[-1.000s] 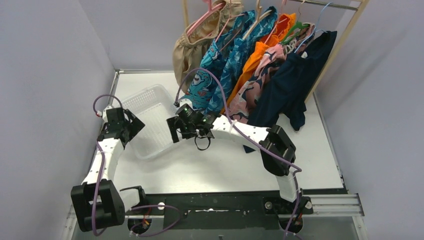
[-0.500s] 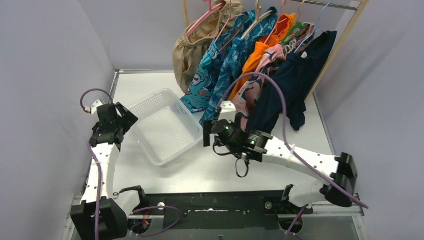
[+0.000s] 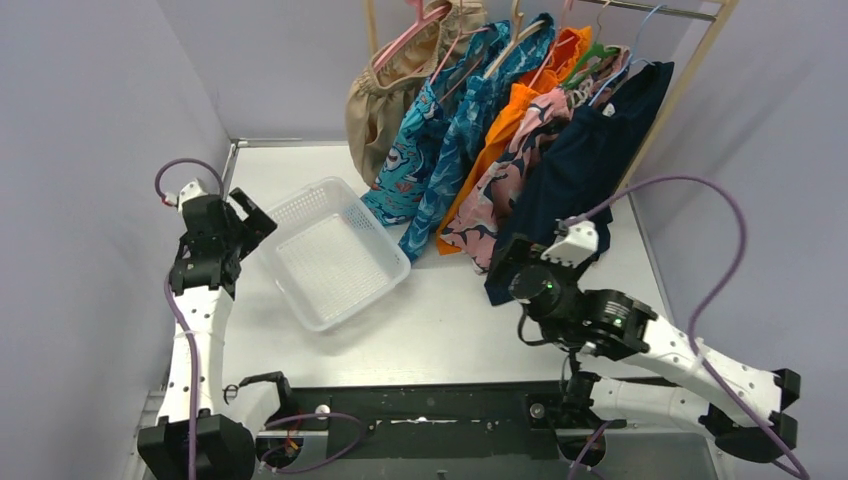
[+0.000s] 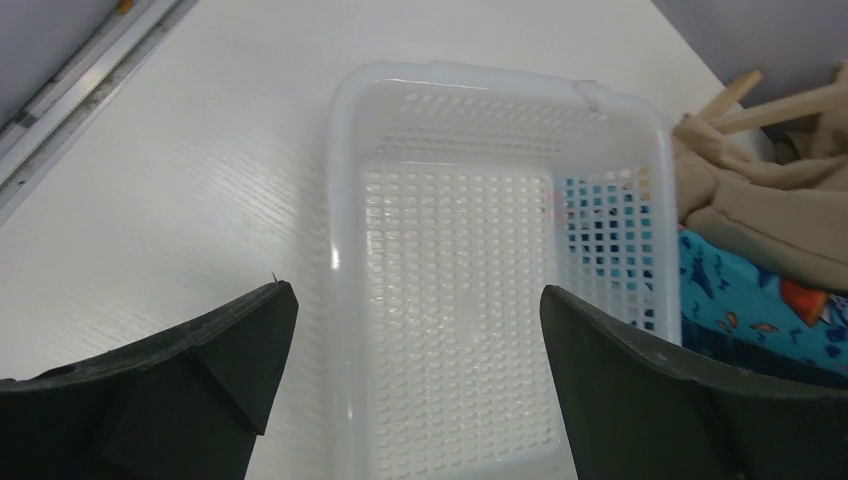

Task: Remove the shorts from the hanger
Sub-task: Adjust the basket at the center of the board.

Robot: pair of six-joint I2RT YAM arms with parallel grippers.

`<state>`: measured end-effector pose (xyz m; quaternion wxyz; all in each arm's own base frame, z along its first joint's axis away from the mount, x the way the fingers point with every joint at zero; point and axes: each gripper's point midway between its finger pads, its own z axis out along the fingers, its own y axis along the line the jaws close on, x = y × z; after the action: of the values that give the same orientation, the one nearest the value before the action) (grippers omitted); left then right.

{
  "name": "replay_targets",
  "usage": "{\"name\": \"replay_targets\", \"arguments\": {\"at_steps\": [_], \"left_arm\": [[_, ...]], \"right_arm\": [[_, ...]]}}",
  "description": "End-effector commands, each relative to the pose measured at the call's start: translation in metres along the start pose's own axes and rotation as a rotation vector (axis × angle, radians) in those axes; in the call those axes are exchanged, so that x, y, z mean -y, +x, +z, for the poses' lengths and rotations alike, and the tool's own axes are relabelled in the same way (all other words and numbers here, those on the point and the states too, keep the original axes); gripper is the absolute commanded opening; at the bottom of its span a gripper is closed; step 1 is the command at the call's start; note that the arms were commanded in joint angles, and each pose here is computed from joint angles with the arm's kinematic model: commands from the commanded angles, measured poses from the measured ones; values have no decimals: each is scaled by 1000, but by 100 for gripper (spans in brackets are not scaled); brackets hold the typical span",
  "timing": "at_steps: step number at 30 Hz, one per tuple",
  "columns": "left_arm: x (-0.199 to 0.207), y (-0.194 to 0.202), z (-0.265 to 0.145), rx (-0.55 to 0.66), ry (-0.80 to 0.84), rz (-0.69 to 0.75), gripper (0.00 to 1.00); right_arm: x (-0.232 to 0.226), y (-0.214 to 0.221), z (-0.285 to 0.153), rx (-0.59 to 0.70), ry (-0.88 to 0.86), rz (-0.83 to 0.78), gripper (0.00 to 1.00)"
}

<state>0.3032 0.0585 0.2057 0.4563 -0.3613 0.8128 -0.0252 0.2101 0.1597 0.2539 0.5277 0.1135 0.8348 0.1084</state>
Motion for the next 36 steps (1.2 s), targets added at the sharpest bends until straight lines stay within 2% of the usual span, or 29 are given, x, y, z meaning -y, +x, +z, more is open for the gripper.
{"name": "replay_targets", "arguments": {"at_steps": [1, 5, 8, 15, 17, 21, 25, 30, 32, 34, 36], "left_arm": [[73, -15, -31, 4, 315, 57, 95], [124, 9, -54, -40, 462, 135, 94], [153, 28, -68, -82, 538, 189, 94], [174, 42, -95, -93, 631, 240, 94], [179, 45, -102, -99, 684, 256, 93], [200, 75, -125, -219, 884, 302, 89], [224, 130, -156, -340, 1018, 394, 88], [236, 205, -167, -470, 1050, 482, 89], [233, 232, -160, -514, 1027, 486, 89], [229, 248, -143, -505, 952, 488, 89], [213, 253, -112, -461, 794, 471, 89]], "right_arm": [[50, -53, -14, 186, 140, 99, 98], [93, -87, 1, 155, 311, 3, 98], [138, -108, 21, 78, 434, 46, 99], [163, -149, 35, 68, 268, 200, 99], [156, -164, 32, 90, 208, 225, 98], [136, -200, 21, 216, 116, 241, 98], [136, -208, 18, 228, 126, 246, 98], [114, -218, 14, 243, 14, 202, 99], [110, -223, 12, 243, 0, 188, 99], [104, -226, 13, 225, -20, 171, 99], [98, -229, 14, 215, -35, 160, 98]]}}
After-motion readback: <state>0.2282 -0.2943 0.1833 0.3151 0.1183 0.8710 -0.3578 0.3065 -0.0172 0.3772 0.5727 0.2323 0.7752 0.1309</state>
